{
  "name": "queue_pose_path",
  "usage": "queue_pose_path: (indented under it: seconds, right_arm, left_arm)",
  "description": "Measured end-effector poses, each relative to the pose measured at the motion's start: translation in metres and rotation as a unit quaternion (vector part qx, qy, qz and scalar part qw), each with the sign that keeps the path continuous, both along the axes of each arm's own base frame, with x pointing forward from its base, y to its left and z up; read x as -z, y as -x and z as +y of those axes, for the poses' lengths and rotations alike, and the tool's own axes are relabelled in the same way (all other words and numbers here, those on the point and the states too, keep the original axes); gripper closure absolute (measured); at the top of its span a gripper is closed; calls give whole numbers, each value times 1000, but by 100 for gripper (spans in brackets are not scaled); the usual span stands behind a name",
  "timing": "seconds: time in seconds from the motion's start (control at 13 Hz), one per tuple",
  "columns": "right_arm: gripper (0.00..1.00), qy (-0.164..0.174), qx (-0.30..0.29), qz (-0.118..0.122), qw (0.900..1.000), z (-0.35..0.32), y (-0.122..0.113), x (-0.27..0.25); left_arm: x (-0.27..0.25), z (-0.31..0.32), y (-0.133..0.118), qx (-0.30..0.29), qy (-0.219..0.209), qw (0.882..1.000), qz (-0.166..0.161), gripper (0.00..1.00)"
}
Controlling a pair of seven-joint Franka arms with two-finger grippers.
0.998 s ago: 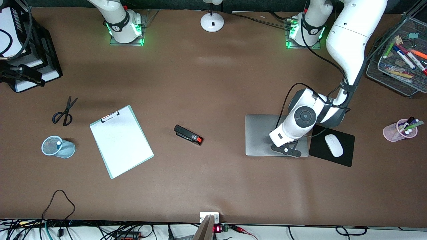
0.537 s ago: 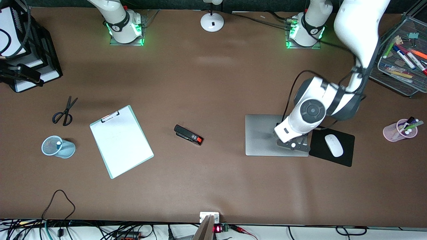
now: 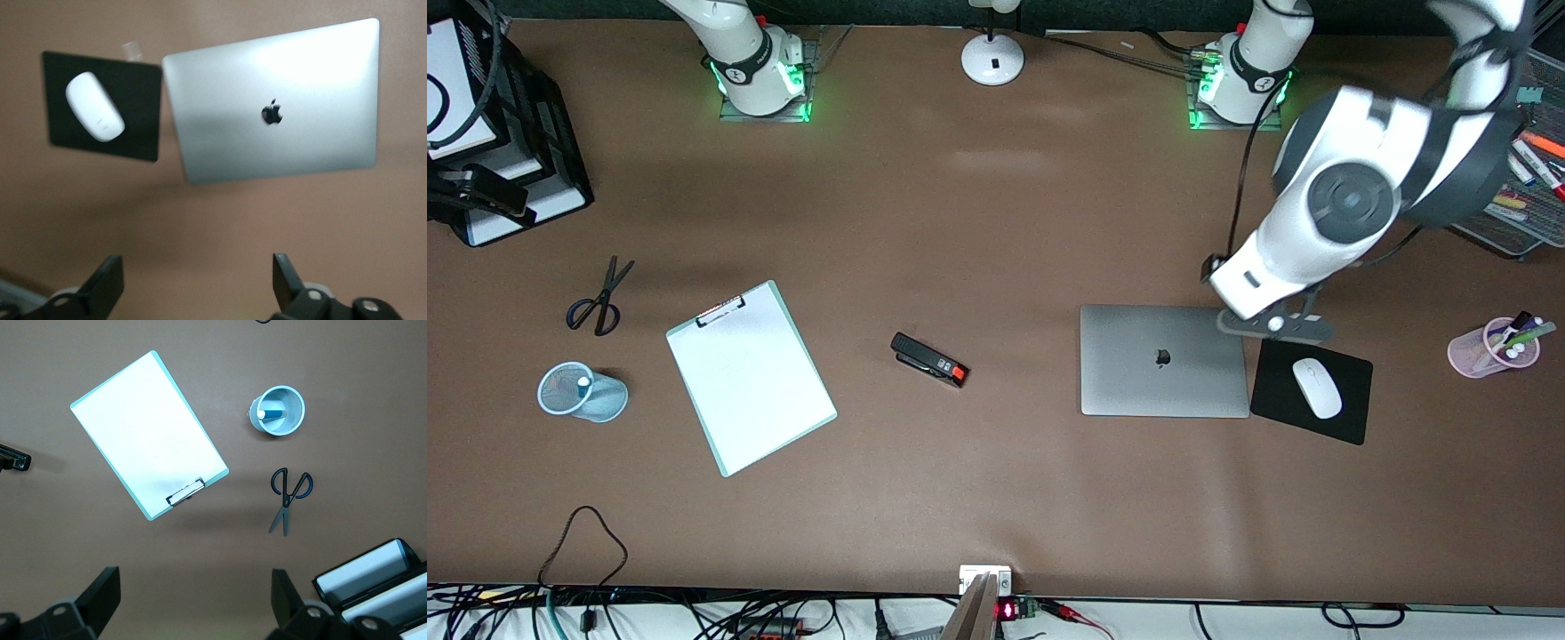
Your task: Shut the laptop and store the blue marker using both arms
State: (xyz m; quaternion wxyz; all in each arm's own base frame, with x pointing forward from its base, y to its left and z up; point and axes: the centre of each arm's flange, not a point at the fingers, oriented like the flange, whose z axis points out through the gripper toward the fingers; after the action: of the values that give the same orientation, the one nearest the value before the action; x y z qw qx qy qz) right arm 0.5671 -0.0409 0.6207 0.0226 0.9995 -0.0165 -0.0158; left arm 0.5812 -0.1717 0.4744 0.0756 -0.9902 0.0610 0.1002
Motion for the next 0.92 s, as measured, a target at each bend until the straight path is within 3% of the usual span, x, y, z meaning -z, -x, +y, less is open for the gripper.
queue_pose_path:
  seconds: [0.38, 0.61, 0.92]
  right_arm:
    - [0, 0, 0, 0, 1000, 0, 0, 0]
    - [0, 0, -1, 0, 1000, 1, 0, 0]
    - [0, 0, -1, 0, 1000, 1, 0, 0]
  left_arm:
    - [-81, 57, 19, -31, 5, 1000, -2, 0]
    - [-113, 120, 34, -45, 50, 998, -15, 0]
    - [-111, 157, 34, -53, 76, 992, -83, 0]
